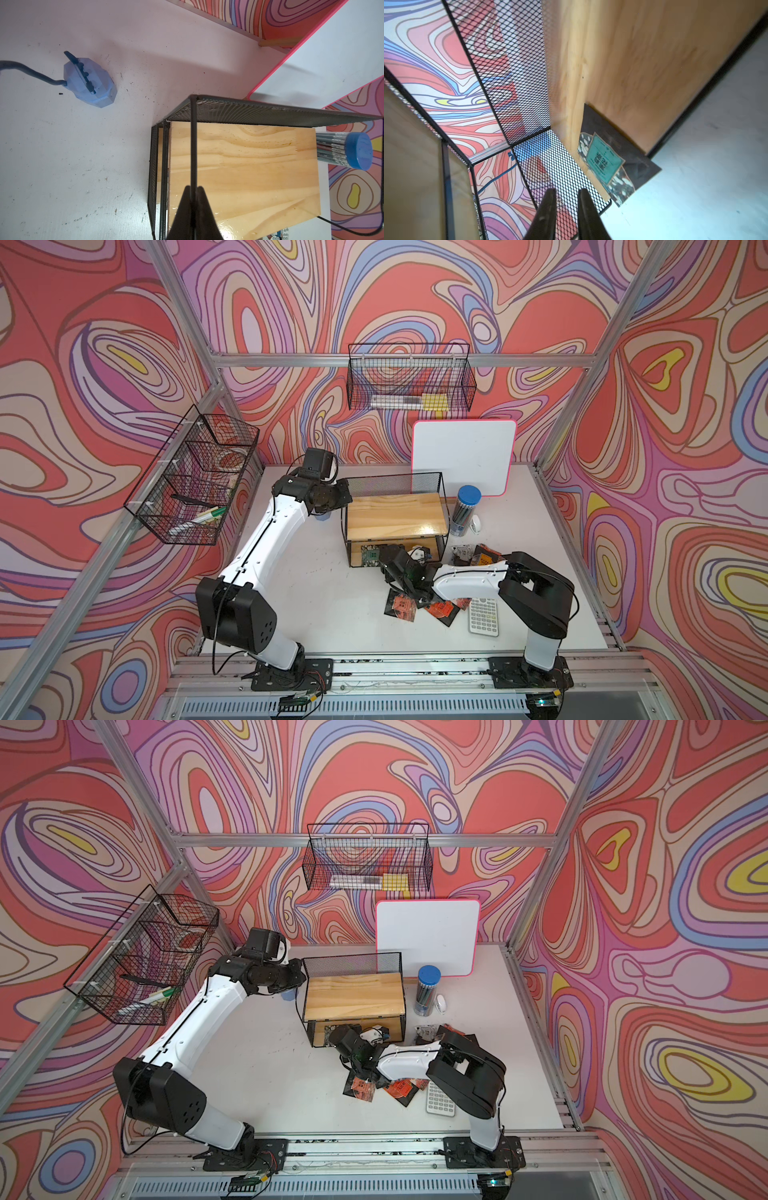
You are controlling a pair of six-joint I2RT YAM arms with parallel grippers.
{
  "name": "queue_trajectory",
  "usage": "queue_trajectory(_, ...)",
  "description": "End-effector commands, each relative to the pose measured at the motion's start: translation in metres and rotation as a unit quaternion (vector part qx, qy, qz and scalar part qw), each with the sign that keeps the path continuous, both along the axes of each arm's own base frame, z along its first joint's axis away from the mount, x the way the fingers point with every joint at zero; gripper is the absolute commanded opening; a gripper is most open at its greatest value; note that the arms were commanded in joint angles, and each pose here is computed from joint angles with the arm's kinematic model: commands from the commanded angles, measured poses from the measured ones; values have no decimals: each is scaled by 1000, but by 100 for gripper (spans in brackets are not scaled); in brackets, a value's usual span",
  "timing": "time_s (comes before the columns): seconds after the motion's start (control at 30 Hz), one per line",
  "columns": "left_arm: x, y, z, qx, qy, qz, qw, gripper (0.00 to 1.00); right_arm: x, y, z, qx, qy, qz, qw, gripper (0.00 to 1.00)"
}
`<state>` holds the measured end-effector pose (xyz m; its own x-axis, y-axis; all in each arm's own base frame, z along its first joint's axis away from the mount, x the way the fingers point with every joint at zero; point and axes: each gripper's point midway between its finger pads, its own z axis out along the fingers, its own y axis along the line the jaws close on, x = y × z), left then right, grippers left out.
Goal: Remove the tea bags from the shelf
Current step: Pick up the tea bag from the shelf.
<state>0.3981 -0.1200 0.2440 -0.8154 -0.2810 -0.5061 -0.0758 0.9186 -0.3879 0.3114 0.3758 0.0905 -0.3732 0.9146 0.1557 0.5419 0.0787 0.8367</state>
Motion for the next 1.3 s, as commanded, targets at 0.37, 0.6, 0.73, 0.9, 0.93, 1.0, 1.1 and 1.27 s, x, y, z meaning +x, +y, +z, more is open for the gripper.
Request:
queue_trajectory(0.37,-4,9,-16,26,35,5,999,0,-36,-12,-46,-32,42,22,998,58)
queue_trajectory(0.6,-4,9,-18,29,36,1,999,0,-31,-18,-74,-34,38,7,999,53)
queue_trajectory(0.73,-4,9,-18,28,35,1,999,0,-24,-22,-83,-38,36,-3,999,49)
queue_trajectory(0.9,-5,9,-17,28,34,1,999,0,-19,-29,-96,-52,51,-14,997,35)
queue_trajectory(0.93,-5,9,-16,27,34,1,999,0,-17,-29,-97,-53,52,-15,997,32)
queue_trajectory(1.0,-5,9,-16,28,34,0,999,0,-14,-30,-100,-55,53,-18,997,27)
queue_trajectory(1.1,-6,9,-16,29,34,1,999,0,-10,-29,-98,-57,48,-18,997,14)
queue_trajectory(1.27,-8,10,-18,32,34,0,999,0,-7,-26,-79,-57,29,-10,998,0)
